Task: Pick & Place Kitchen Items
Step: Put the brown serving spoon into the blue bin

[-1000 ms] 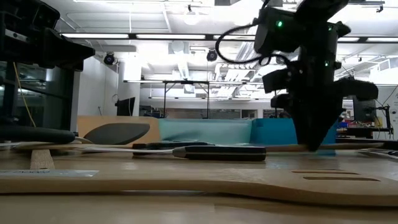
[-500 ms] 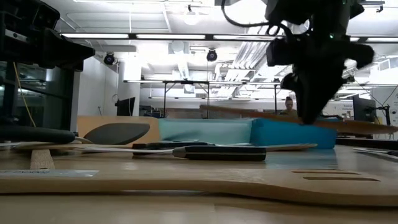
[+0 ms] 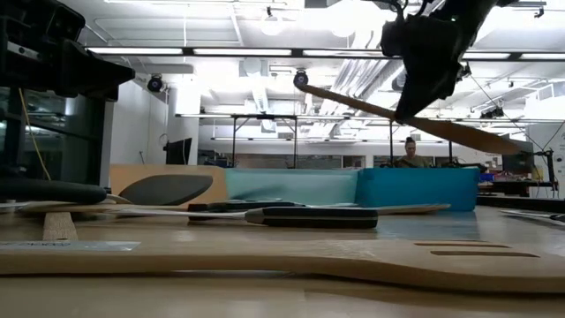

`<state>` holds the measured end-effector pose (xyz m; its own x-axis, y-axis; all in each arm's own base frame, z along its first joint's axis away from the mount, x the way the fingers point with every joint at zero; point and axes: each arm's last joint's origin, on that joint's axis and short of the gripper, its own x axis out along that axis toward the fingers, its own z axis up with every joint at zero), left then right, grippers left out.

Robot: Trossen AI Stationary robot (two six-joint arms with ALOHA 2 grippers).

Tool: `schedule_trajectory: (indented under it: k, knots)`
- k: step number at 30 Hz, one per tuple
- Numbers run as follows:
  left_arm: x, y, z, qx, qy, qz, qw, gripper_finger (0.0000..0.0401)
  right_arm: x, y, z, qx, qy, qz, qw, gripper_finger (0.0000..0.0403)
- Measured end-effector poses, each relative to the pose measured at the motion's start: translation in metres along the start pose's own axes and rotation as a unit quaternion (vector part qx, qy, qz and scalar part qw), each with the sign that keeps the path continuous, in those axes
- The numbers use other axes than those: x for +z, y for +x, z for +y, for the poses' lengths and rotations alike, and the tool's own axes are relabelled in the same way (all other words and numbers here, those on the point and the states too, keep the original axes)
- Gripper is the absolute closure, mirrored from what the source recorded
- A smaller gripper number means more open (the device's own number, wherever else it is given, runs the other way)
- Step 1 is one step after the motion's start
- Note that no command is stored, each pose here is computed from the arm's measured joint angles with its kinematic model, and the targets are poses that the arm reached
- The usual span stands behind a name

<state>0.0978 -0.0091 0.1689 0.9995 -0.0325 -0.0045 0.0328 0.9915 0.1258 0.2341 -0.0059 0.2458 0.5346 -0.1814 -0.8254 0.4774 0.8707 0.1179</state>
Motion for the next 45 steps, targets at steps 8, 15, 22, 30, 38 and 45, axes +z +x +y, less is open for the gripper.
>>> schedule_trajectory:
  k: [8, 15, 22, 30, 38, 45]
  knots:
    - [0.000, 0.000, 0.000, 0.000, 0.000, 0.000, 1.000, 0.0401, 0.010, -0.003, -0.035, -0.045, 0.065, -0.003, 0.997, 0.0333]
    - [0.000, 0.000, 0.000, 0.000, 0.000, 0.000, 1.000, 0.0401, 0.013, -0.002, -0.071, -0.098, 0.122, 0.019, 0.987, 0.0333]
    - [0.000, 0.000, 0.000, 0.000, 0.000, 0.000, 1.000, 0.0401, 0.014, -0.004, -0.107, -0.108, 0.214, 0.041, 0.970, 0.0333]
    - [0.000, 0.000, 0.000, 0.000, 0.000, 0.000, 1.000, 0.0401, 0.007, -0.010, -0.138, -0.108, 0.297, 0.075, 0.946, 0.0333]
    - [0.000, 0.000, 0.000, 0.000, 0.000, 0.000, 1.000, 0.0401, 0.016, -0.016, -0.153, -0.095, 0.323, 0.067, 0.939, 0.0333]
    - [0.000, 0.000, 0.000, 0.000, 0.000, 0.000, 1.000, 0.0401, 0.041, -0.016, -0.157, -0.106, 0.304, 0.118, 0.939, 0.0333]
